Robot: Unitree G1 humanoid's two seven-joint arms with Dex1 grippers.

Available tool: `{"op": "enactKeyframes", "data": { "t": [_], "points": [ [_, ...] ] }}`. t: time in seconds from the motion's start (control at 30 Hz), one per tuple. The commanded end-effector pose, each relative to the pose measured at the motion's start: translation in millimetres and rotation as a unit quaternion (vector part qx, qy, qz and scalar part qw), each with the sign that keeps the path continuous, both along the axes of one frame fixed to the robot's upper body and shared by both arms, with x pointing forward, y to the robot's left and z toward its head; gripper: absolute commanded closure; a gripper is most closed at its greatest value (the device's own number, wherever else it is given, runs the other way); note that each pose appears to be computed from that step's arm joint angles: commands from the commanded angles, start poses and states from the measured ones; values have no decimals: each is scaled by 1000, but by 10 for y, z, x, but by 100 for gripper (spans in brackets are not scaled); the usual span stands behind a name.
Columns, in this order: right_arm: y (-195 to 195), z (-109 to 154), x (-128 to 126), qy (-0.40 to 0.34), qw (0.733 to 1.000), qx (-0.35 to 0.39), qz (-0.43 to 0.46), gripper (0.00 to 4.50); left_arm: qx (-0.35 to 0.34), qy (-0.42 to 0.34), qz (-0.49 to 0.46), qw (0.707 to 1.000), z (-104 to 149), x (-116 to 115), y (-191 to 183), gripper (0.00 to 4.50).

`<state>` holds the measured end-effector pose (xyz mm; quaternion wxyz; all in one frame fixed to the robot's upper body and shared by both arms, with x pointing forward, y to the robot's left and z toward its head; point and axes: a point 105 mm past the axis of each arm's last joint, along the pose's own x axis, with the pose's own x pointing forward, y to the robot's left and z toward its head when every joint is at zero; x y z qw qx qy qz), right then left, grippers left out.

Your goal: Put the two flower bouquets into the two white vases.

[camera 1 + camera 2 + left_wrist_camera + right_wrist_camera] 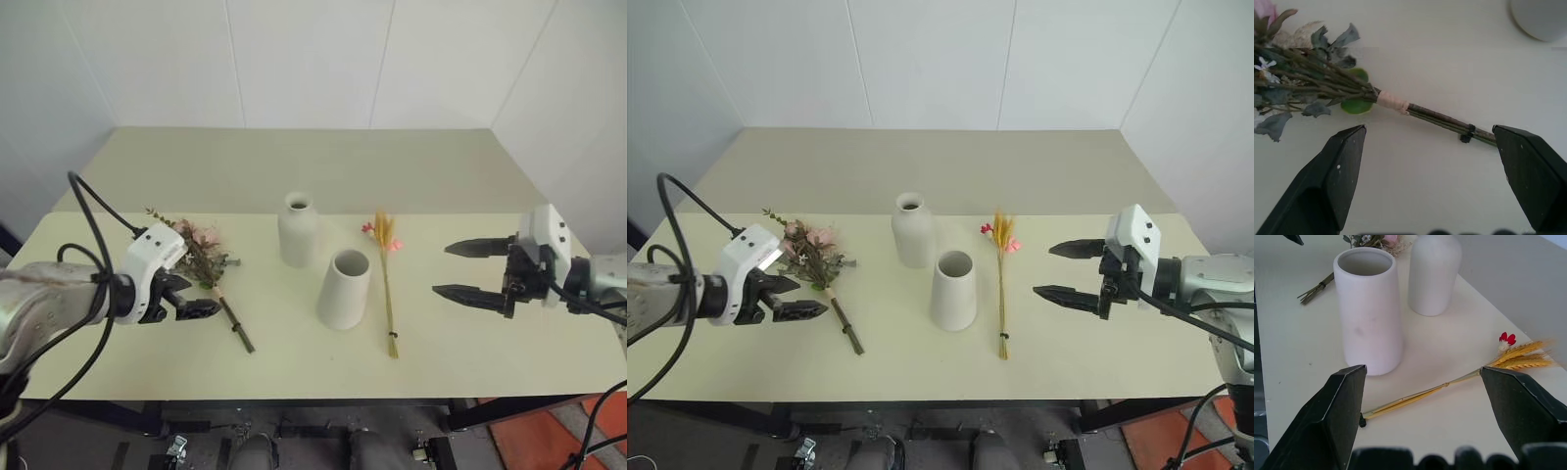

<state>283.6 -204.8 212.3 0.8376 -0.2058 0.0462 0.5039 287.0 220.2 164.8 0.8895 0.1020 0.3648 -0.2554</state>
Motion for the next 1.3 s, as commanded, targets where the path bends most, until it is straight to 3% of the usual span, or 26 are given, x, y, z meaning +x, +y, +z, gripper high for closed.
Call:
{"op": "enactKeyframes", "data": {
  "t": [0.03, 0.27, 0.4, 0.73, 0.77, 0.83, 1.0, 1.1, 1.2, 1.3],
  "points": [
    [29, 154, -9, -37, 999, -6, 18, 13, 21, 35, 101, 994, -189, 158, 136, 0],
    [57, 204, -20, -48, 999, -3, 24, 13, 36, 48, 166, 984, -390, 366, 117, 0],
    [76, 210, -55, -52, 998, -2, 28, 10, 37, 42, 193, 980, -411, 486, 67, 87],
    [60, 204, -77, -54, 998, 0, 24, 10, 42, 17, 228, 973, -283, 541, 205, 406],
    [60, 204, -77, -54, 998, 0, 24, 10, 42, 11, 234, 971, -258, 540, 238, 432],
    [60, 203, -78, -53, 998, 1, 24, 10, 48, -18, 245, 968, -162, 536, 317, 441],
    [65, 201, -60, -52, 998, 3, 25, 10, 5, -274, 226, 935, 522, 722, 364, 441],
    [83, 203, -43, -53, 998, 4, 27, 10, -117, -402, 148, 896, 1130, 760, 98, 441],
    [100, 209, -32, -55, 998, 6, 28, 10, -209, -451, 70, 865, 1511, 771, -182, 441],
    [103, 212, -28, -59, 998, 7, 26, 10, -271, -467, 19, 842, 1716, 831, -415, 441]
  ]
}}
